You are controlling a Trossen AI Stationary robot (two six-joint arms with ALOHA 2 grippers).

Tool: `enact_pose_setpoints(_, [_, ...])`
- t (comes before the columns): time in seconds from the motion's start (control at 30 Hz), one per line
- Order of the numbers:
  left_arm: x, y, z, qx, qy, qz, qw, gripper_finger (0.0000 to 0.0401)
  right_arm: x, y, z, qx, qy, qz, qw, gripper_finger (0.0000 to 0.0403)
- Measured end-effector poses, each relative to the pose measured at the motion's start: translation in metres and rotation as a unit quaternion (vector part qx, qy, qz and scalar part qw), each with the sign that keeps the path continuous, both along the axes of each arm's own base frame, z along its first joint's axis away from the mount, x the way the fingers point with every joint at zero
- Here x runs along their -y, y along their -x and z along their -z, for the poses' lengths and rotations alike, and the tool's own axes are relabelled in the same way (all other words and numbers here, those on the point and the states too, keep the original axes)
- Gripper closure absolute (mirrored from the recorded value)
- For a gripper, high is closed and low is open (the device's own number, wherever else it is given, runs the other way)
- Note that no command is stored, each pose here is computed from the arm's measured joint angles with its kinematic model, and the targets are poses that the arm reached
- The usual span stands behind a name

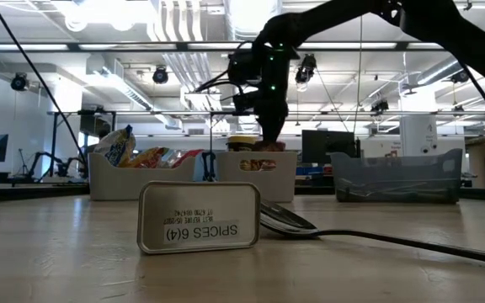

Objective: Pick & Place Food Item
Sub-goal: Put the red seasoning can into the right gray bin

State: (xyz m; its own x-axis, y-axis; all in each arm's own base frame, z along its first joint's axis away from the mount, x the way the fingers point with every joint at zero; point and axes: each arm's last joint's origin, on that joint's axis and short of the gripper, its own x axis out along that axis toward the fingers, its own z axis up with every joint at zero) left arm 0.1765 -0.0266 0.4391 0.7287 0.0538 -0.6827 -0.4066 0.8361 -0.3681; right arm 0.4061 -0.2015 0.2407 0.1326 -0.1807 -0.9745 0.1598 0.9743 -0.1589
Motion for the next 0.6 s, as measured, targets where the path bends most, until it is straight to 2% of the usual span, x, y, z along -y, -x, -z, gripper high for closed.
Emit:
enact_pose_setpoints(0.43, [0.000,0.001,0.001,-0.008,-0.001,0.000,1.000,0.0189,-0.009,-0.004,0.008,0.011,-0.038,-0.017,0.999,0.0198])
enact_pose_setpoints(0.6, [0.000,0.002,0.002,-0.012,-0.001,-0.001,1.000,0.0189,-0.010,-0.001,0.009,-0.004,-0.048,-0.017,0.999,0.0198])
